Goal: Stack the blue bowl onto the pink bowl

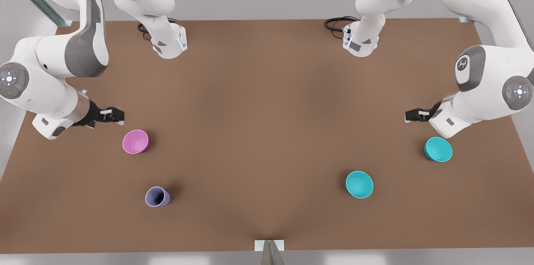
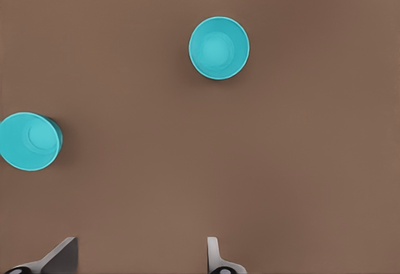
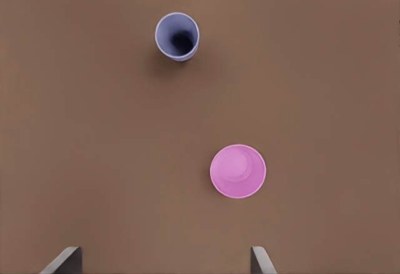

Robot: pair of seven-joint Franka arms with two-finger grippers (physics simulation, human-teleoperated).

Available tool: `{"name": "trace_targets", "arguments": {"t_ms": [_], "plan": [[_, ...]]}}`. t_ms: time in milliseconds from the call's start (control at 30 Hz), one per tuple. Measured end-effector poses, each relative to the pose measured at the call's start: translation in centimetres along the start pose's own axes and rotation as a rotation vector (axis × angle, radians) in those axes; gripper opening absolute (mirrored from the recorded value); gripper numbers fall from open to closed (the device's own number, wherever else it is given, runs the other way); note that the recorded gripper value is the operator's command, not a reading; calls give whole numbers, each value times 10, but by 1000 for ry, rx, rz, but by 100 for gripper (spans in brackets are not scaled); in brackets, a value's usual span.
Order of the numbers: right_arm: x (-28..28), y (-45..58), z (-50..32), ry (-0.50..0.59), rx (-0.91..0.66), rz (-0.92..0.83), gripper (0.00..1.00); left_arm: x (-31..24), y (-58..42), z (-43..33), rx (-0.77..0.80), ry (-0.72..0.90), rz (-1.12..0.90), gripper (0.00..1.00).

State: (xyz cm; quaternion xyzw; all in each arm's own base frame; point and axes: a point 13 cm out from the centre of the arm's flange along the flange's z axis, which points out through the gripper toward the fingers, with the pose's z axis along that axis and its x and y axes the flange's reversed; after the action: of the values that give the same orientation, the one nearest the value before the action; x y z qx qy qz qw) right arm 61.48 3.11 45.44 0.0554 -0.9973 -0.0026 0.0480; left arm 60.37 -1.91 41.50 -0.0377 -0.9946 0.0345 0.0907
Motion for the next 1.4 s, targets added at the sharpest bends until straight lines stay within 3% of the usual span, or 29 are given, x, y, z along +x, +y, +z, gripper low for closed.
{"name": "trace_targets", "arguments": {"t_ms": [133,267,433,567,733,1033,1067,1100,1167,1200,1400], "plan": [[-12,-19,22,11,-1,19,100,-7,0,-4,-1,-33,1,100],[-5,-59,136,179,5,48,100,-11,0,-4,0,-46,1,100],[0,-92,235,237,-53,94,100,-12,0,-4,0,-50,2,100],[-2,-113,281,212,-98,136,100,-12,0,-3,1,-46,3,100],[52,-126,344,203,-129,172,100,-11,0,-2,1,-42,3,100],[50,-128,395,114,-135,152,100,-10,0,0,1,-34,4,100],[48,-129,397,106,-134,150,92,-10,0,0,1,-34,4,100],[46,-130,399,98,-135,149,77,-10,0,0,1,-34,4,100],[43,-133,402,85,-138,144,29,-10,0,0,1,-33,4,100],[41,-133,401,78,-141,139,21,-10,0,0,1,-33,4,100],[26,-132,389,34,-146,92,21,-10,0,2,2,-30,4,100]]}}
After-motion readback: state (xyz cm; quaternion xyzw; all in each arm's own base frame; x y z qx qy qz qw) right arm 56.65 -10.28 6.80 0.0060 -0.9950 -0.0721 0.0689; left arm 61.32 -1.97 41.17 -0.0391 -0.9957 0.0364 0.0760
